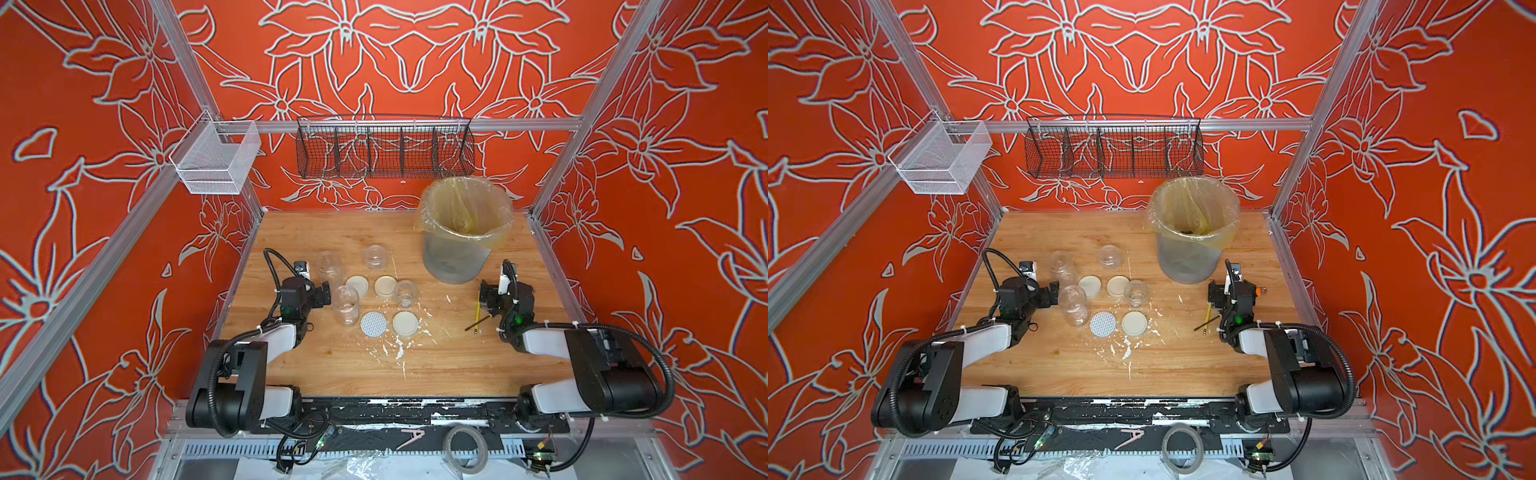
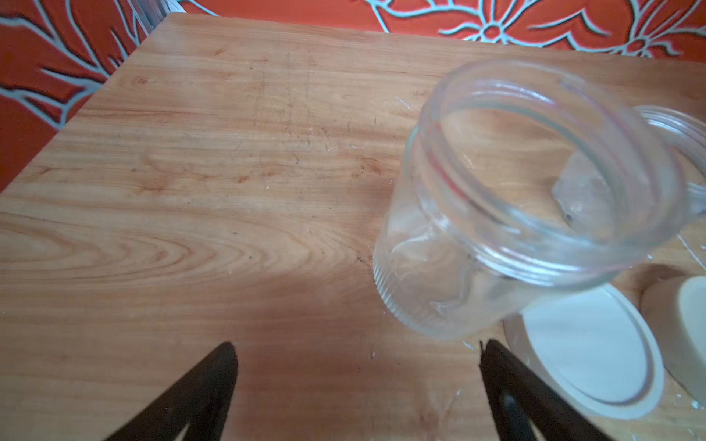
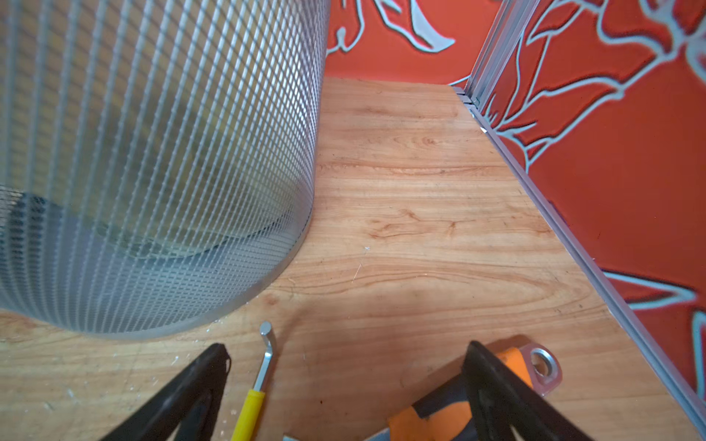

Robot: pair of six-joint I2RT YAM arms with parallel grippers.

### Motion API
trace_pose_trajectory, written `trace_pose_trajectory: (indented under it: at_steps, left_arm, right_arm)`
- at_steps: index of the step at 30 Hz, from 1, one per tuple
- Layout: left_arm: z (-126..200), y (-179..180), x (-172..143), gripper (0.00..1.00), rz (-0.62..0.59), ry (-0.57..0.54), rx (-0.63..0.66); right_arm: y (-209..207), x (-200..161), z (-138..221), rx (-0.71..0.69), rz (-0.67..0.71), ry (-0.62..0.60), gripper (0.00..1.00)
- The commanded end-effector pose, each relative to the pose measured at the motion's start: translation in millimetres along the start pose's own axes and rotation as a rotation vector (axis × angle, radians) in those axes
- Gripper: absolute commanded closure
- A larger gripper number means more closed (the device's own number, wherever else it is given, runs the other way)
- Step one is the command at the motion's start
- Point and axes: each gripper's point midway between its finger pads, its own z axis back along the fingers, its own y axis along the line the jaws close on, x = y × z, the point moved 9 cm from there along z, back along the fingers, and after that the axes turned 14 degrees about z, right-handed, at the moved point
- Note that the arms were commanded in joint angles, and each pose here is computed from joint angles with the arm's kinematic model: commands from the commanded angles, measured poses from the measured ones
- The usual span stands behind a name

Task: Empty moldy tea leaves from jars
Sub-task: Reset both arms

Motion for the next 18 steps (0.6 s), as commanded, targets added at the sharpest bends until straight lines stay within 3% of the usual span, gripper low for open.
trace_pose_trajectory:
  at_steps: [1, 18]
  left_arm:
    - [-1.2, 3.6, -0.2, 0.03, 0.008, 0.011, 0.026]
    - [-0.7, 3.3, -0.3, 0.03, 0.008, 0.009, 0.024]
  right_arm:
    - [-1.2, 6.2, -1.9, 0.012, 0.017, -0.021, 0.03]
    - [-4.3, 5.5, -6.1, 0.035, 0.002, 0.006, 0.03]
